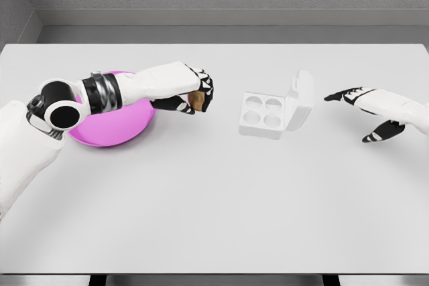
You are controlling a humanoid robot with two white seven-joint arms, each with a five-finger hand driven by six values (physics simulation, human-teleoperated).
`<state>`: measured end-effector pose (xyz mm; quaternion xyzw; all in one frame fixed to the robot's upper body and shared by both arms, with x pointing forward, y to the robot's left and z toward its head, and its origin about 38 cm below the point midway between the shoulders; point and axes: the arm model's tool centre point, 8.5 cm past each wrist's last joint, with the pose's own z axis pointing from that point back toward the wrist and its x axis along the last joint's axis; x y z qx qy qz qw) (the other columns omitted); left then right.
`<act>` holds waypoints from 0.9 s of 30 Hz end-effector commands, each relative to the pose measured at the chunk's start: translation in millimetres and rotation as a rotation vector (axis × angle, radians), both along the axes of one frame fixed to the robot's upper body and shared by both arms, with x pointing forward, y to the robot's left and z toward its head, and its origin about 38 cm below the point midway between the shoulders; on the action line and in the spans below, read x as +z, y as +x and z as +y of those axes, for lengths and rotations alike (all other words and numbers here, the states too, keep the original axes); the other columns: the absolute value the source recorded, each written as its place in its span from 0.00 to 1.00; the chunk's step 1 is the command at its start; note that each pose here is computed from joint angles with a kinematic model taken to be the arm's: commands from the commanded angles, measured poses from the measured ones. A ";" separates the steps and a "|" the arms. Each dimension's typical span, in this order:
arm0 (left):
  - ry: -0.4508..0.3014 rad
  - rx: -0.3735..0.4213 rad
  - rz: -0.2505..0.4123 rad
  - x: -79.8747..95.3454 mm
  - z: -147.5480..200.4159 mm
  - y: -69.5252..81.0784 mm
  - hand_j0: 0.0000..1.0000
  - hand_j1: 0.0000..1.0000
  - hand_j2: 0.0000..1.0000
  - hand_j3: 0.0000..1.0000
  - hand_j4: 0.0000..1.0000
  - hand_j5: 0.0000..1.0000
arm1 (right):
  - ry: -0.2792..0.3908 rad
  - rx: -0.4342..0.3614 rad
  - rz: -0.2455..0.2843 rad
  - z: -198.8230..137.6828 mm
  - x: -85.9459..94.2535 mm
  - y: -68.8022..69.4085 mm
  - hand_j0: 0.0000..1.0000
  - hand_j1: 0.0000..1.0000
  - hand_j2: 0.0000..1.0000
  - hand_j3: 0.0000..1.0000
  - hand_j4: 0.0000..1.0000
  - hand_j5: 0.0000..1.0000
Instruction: Pack egg into the box and close the box lid
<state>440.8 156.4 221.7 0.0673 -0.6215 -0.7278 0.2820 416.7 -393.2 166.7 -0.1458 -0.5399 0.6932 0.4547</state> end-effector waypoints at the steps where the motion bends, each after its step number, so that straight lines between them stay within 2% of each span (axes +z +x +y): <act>1: -0.030 -0.016 0.003 1.5 -12.3 -0.7 0.30 0.30 0.30 0.30 0.30 0.30 | 0.006 -0.003 0.002 -0.5 0.1 -0.3 1.00 1.00 1.00 1.00 1.00 1.00; 9: -0.074 -0.042 0.011 1.2 -39.3 -2.8 0.30 0.30 0.30 0.30 0.30 0.30 | 0.006 -0.001 0.000 0.0 0.4 -0.3 1.00 1.00 1.00 1.00 1.00 1.00; 16: -0.082 -0.047 0.020 -5.6 -59.4 0.0 0.30 0.30 0.30 0.30 0.30 0.30 | 0.006 0.002 -0.002 0.8 1.0 -0.4 1.00 1.00 1.00 1.00 1.00 1.00; 21: -0.086 -0.031 0.063 -19.9 -77.1 9.7 0.30 0.30 0.30 0.30 0.30 0.30 | 0.006 -0.002 -0.001 0.1 1.1 -0.2 1.00 1.00 1.00 1.00 1.00 1.00; 27: -0.101 -0.033 0.091 -22.6 -99.7 18.8 0.30 0.30 0.30 0.30 0.30 0.30 | 0.006 -0.007 0.002 -1.5 0.0 -0.1 1.00 1.00 1.00 1.00 1.00 1.00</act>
